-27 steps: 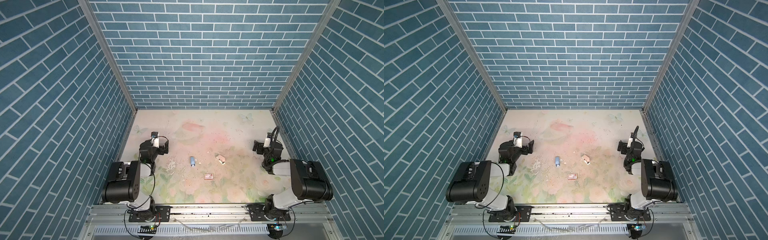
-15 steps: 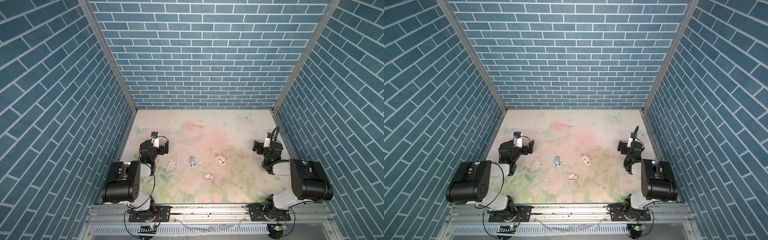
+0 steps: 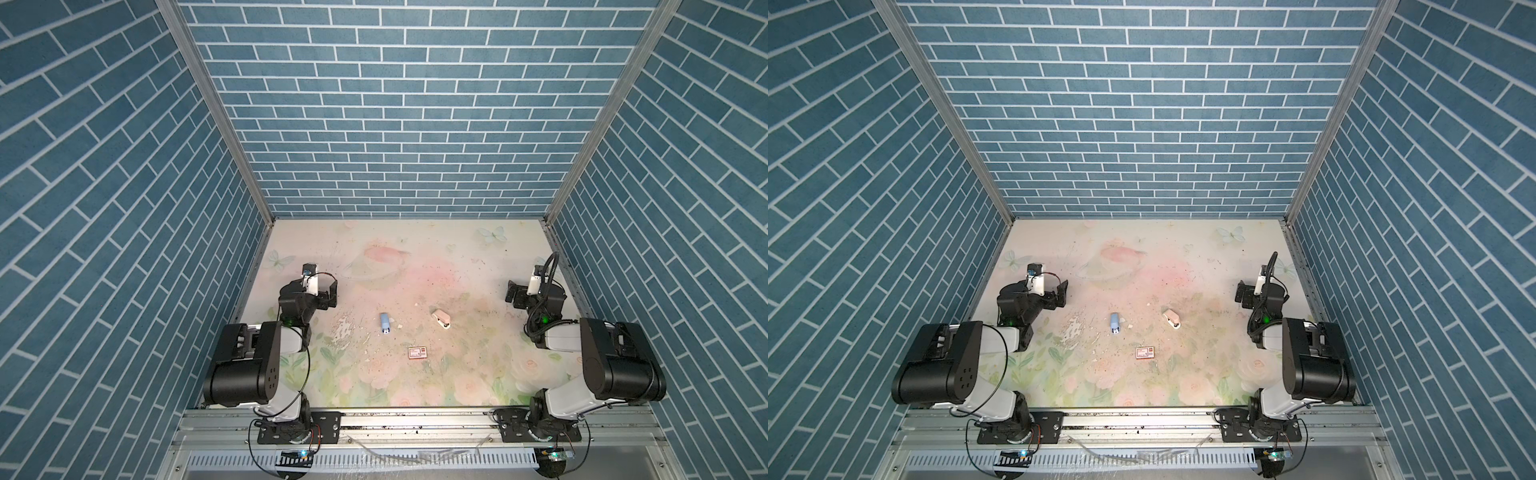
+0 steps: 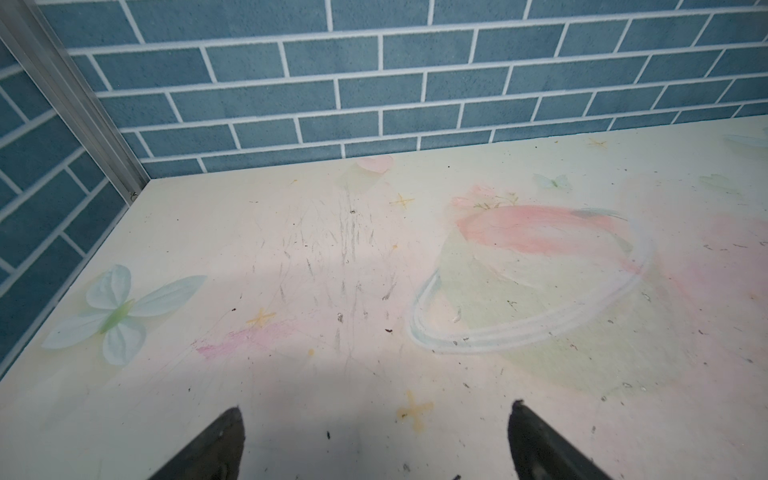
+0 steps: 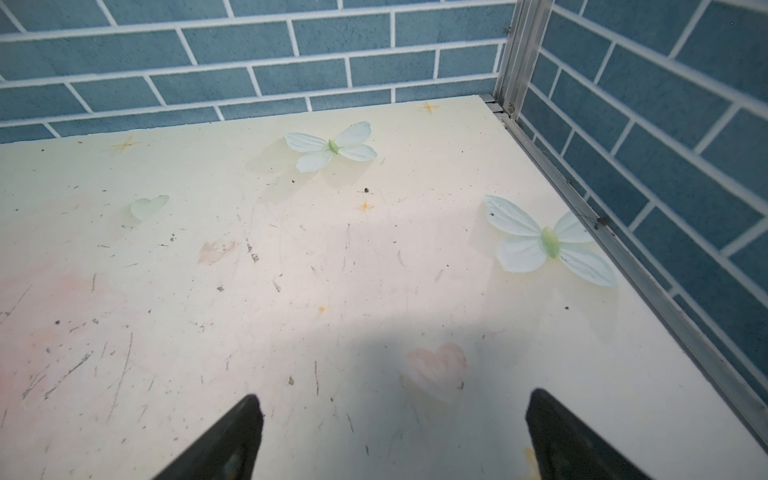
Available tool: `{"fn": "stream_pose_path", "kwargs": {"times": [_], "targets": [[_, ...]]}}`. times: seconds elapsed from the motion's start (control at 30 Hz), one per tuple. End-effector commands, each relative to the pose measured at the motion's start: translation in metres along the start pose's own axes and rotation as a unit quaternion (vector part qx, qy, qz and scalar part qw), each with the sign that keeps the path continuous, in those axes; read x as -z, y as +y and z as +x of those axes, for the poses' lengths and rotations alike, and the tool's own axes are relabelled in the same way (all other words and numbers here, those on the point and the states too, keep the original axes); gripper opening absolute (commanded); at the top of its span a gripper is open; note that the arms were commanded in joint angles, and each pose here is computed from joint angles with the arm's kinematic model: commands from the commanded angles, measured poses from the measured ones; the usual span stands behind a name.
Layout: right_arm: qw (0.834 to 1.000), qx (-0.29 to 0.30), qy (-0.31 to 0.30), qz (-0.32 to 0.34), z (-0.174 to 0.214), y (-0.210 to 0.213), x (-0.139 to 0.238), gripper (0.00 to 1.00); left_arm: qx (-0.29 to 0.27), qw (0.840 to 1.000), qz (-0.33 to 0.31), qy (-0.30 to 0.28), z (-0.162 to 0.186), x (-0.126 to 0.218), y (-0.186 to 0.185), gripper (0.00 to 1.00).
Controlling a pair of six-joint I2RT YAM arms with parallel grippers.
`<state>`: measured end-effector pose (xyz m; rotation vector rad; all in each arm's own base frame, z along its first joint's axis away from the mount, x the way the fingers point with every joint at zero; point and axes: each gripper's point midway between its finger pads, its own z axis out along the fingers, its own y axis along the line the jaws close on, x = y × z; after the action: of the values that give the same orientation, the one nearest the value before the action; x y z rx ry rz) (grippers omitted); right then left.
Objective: Load the staples into the stapler
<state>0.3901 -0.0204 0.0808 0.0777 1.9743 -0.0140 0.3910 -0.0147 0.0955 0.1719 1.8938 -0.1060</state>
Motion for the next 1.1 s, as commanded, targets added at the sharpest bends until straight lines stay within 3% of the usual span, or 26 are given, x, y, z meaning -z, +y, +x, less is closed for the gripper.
{"fn": "stream_pose_path", "kwargs": {"times": [0.0, 0.7, 1.07], "targets": [[1.0, 0.014, -0.009, 0.001, -0.008, 0.0, -0.003, 0.99, -0.002, 1.0, 0.005, 0.0, -0.001, -0.001, -0.002, 1.0], [1.0, 0.014, -0.01, 0.0, -0.01, 0.0, -0.003, 0.99, -0.004, 1.0, 0.011, -0.002, -0.001, 0.0, -0.004, 0.99], [0.997, -0.022, 0.001, 0.07, -0.047, -0.023, 0.023, 0.99, -0.018, 0.997, 0.06, 0.053, -0.047, 0.01, -0.017, 1.0]]}}
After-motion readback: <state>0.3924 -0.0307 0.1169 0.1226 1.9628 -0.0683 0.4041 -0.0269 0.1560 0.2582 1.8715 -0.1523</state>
